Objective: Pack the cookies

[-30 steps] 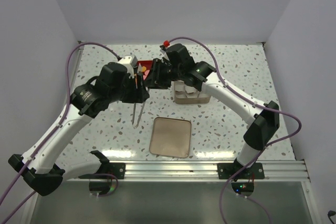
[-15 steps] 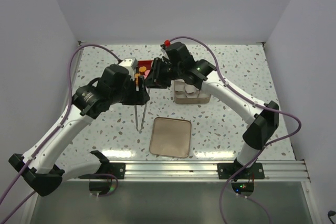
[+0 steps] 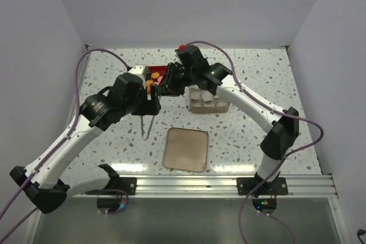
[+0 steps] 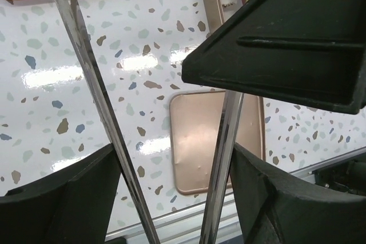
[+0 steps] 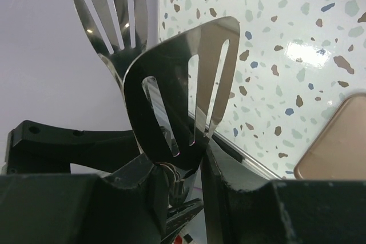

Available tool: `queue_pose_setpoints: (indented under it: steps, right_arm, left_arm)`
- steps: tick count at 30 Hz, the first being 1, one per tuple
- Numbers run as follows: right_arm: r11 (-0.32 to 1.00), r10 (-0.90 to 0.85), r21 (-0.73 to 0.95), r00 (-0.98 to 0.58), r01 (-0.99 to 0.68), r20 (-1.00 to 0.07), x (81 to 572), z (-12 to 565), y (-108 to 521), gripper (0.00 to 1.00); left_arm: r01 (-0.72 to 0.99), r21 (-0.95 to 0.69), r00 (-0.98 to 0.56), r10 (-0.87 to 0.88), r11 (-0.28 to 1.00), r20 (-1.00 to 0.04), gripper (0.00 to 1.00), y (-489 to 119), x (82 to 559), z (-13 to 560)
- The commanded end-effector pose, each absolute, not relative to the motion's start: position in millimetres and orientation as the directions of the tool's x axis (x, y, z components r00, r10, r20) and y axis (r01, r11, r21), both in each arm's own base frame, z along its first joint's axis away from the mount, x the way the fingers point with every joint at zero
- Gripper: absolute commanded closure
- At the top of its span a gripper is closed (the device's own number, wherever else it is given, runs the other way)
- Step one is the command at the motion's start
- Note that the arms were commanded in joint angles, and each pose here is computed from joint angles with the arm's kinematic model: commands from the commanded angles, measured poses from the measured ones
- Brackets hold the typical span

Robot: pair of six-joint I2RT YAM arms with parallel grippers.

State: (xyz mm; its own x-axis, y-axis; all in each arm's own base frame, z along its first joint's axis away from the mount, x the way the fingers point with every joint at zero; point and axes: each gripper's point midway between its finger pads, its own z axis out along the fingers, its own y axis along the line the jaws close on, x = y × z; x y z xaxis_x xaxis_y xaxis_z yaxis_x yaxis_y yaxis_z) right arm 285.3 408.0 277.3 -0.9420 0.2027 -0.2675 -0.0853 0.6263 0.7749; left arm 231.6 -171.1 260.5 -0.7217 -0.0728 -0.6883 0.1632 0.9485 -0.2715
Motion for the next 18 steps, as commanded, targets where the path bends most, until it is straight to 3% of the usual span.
queue_pose_setpoints:
  steps: [1, 5, 18]
  right_arm:
    - [0.517, 0.229, 0.848, -0.936, -0.114, -0.266, 283.1, 327.1, 417.4, 0.85]
    - [0.515, 0.233, 0.849, -0.935, -0.115, -0.268, 283.0, 332.9, 416.7, 0.87]
    - [0.536, 0.211, 0.839, -0.947, -0.096, -0.243, 278.7, 323.3, 417.4, 0.88]
  left_arm:
    - [0.116, -0.209, -0.746, -0.054, 0.971, -0.664, 0.21, -156.6, 225.6, 241.1]
    - [0.104, -0.202, -0.753, -0.056, 0.974, -0.656, 0.13, -153.2, 222.6, 232.8]
    - [0.085, -0.211, -0.732, -0.083, 0.974, -0.676, 0.15, -151.4, 226.0, 237.9]
